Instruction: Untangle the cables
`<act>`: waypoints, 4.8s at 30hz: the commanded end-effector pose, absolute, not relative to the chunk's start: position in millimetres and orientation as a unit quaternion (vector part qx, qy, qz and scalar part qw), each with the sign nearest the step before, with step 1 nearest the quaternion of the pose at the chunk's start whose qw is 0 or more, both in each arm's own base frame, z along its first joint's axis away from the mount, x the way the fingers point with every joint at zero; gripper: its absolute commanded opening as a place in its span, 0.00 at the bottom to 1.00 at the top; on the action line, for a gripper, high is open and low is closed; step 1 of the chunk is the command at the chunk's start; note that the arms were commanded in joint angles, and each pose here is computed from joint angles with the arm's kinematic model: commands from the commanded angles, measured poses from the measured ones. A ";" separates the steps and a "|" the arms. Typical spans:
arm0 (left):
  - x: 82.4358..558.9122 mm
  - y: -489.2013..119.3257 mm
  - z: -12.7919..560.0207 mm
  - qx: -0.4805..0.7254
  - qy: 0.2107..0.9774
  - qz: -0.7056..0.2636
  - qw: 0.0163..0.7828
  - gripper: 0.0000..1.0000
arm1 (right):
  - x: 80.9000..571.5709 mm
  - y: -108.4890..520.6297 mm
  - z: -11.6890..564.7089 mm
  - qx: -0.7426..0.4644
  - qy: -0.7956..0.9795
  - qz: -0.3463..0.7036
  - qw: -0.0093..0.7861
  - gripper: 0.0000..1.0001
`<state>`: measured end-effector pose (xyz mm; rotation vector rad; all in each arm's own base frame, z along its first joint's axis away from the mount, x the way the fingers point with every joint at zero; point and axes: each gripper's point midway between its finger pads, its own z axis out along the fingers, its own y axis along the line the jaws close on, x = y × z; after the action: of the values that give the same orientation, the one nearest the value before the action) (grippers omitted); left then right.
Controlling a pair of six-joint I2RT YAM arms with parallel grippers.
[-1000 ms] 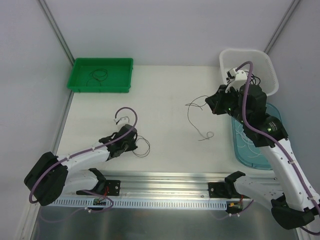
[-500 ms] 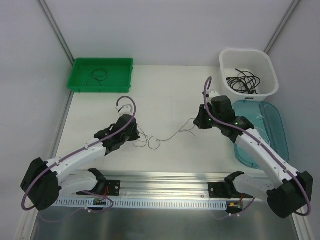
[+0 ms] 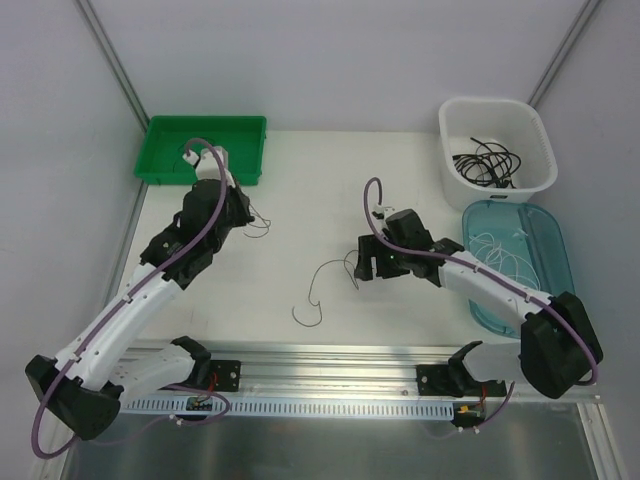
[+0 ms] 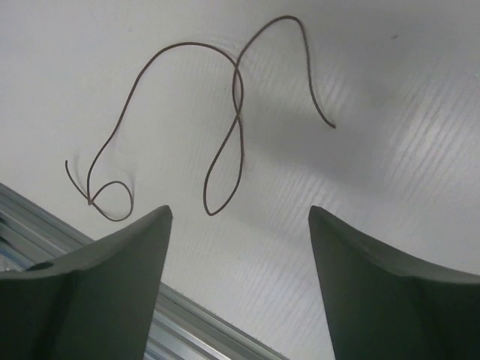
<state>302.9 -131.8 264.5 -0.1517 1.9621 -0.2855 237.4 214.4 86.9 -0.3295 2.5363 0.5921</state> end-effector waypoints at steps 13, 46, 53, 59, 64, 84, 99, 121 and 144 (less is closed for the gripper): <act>441.3 -45.0 353.7 -0.129 0.788 -0.008 0.602 0.01 | 210.3 221.2 128.3 -0.187 0.890 0.253 0.329 1.00; 611.4 -10.8 263.2 -0.080 0.799 -0.107 0.586 0.99 | 188.3 201.4 125.8 -0.200 0.878 0.256 0.353 1.00; 511.3 -100.8 237.0 0.006 0.835 -0.118 0.538 0.99 | 181.4 180.0 131.9 -0.190 0.875 0.233 0.378 0.99; 400.1 -188.7 188.7 0.081 0.869 -0.184 0.452 0.99 | 174.9 164.7 150.8 -0.157 0.868 0.235 0.409 0.97; 321.9 -225.1 147.8 0.081 0.905 -0.219 0.355 0.99 | 167.6 160.8 157.5 -0.149 0.858 0.249 0.423 0.97; 210.1 -284.1 39.8 0.013 0.957 -0.135 0.255 0.91 | 168.2 152.6 155.0 -0.124 0.850 0.250 0.447 0.97; 191.2 -292.6 14.8 0.032 0.966 -0.107 0.233 0.19 | 169.1 152.3 150.7 -0.125 0.854 0.244 0.441 0.97; 266.8 -275.8 142.4 0.031 0.905 -0.149 0.397 0.00 | 171.8 147.9 143.2 -0.118 0.857 0.232 0.445 0.97; 409.1 -85.9 397.9 -0.130 0.750 -0.111 0.639 0.00 | 175.9 162.2 93.0 -0.140 0.880 0.223 0.395 0.97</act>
<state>392.2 -110.4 364.2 -0.2695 1.7974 -0.3120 168.7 150.3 84.0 -0.3485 2.2764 0.5174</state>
